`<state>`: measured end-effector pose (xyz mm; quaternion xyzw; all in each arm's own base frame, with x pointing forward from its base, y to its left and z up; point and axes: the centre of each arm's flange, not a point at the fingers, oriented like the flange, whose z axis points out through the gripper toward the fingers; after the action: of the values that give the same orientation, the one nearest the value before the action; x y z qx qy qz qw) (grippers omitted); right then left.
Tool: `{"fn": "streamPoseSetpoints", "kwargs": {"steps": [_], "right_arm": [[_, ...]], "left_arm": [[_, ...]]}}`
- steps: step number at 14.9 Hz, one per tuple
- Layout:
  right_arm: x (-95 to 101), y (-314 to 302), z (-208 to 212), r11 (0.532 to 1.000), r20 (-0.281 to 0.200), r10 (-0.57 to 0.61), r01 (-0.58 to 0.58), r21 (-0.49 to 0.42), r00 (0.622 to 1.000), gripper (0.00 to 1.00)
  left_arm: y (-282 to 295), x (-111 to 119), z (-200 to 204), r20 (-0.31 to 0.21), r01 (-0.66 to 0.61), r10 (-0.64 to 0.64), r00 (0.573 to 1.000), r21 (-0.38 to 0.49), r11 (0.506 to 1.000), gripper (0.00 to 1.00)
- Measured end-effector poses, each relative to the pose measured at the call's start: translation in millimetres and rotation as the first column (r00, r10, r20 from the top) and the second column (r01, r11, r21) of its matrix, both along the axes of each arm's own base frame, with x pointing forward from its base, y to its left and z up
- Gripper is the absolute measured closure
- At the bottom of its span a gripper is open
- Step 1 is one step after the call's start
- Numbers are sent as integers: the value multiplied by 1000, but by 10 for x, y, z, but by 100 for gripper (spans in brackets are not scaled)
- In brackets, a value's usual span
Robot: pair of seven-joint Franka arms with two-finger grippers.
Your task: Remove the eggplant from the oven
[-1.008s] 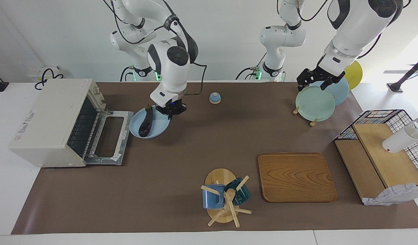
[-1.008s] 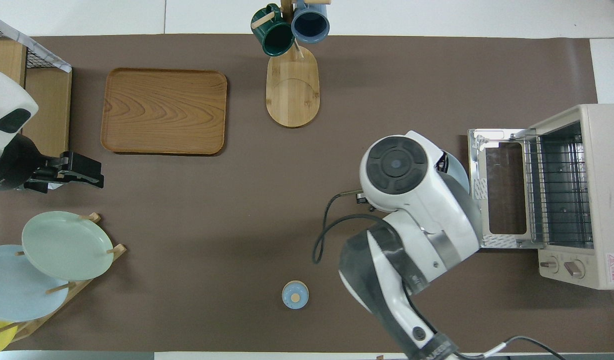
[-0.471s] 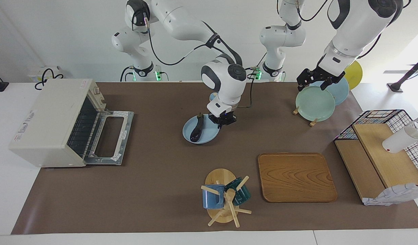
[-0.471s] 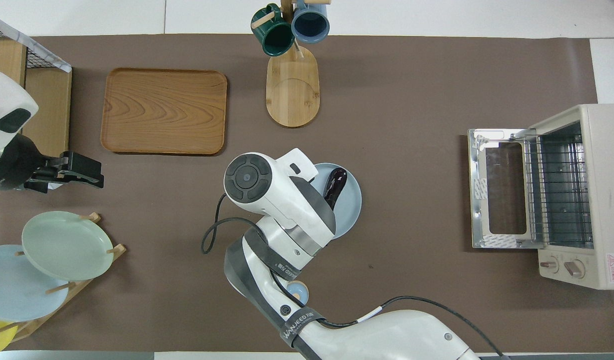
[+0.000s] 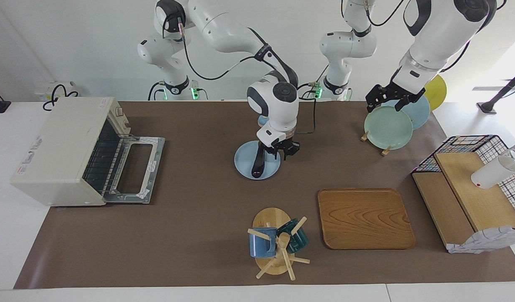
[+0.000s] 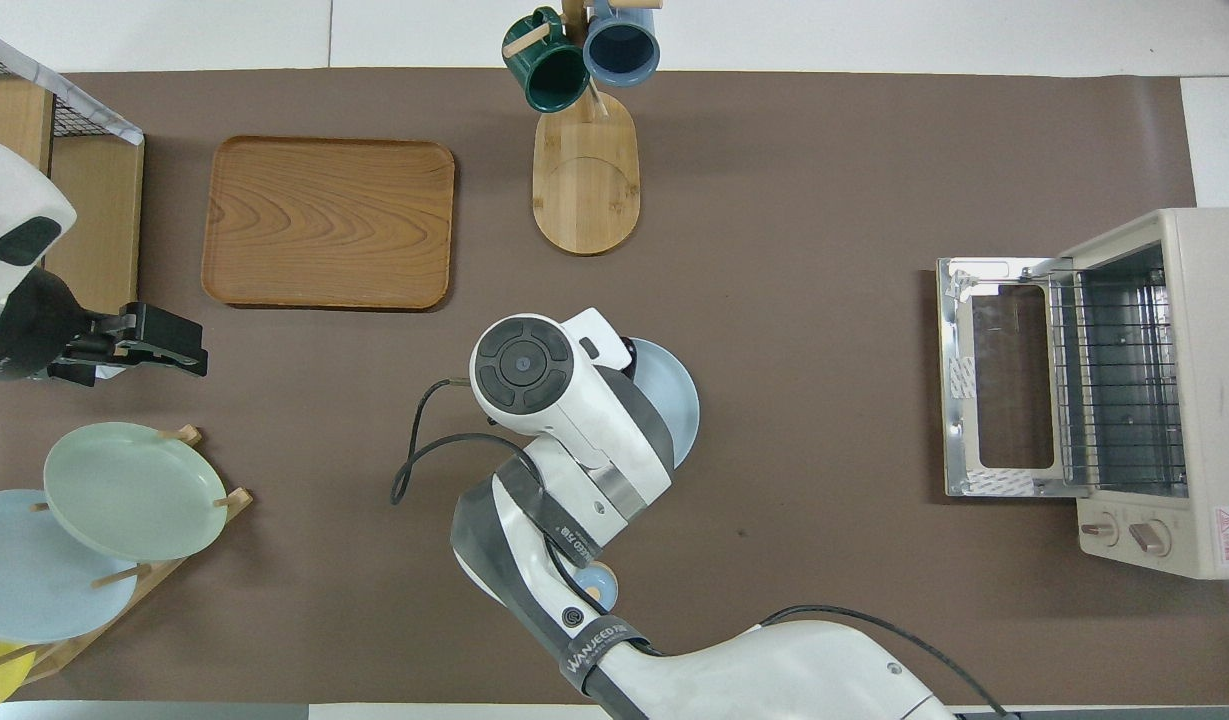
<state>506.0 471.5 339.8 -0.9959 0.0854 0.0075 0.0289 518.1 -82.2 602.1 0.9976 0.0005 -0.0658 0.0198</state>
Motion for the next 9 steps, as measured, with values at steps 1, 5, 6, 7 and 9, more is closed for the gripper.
{"fn": "streamPoseSetpoints", "kwargs": {"steps": [1,5,6,7,9], "right_arm": [[-4,0,85,1000,-3,8,-8,-14,1000,46],[143,-485,469,973,-18,106,-107,-205,994,76],[227,-731,587,965,-49,120,-128,-229,992,86],[348,-1049,681,961,-80,123,-139,-241,989,97],[614,-1807,733,956,-131,122,-151,-250,984,99]], "left_arm": [[1,0,0,0,0,0,1000,0,1000,0],[0,0,0,0,0,0,1000,0,1000,0],[0,1,0,1,0,0,1000,0,1000,0],[-2,5,2,4,0,0,1000,-1,1000,0],[-47,29,-16,27,6,-6,1000,-3,1000,0]]}}
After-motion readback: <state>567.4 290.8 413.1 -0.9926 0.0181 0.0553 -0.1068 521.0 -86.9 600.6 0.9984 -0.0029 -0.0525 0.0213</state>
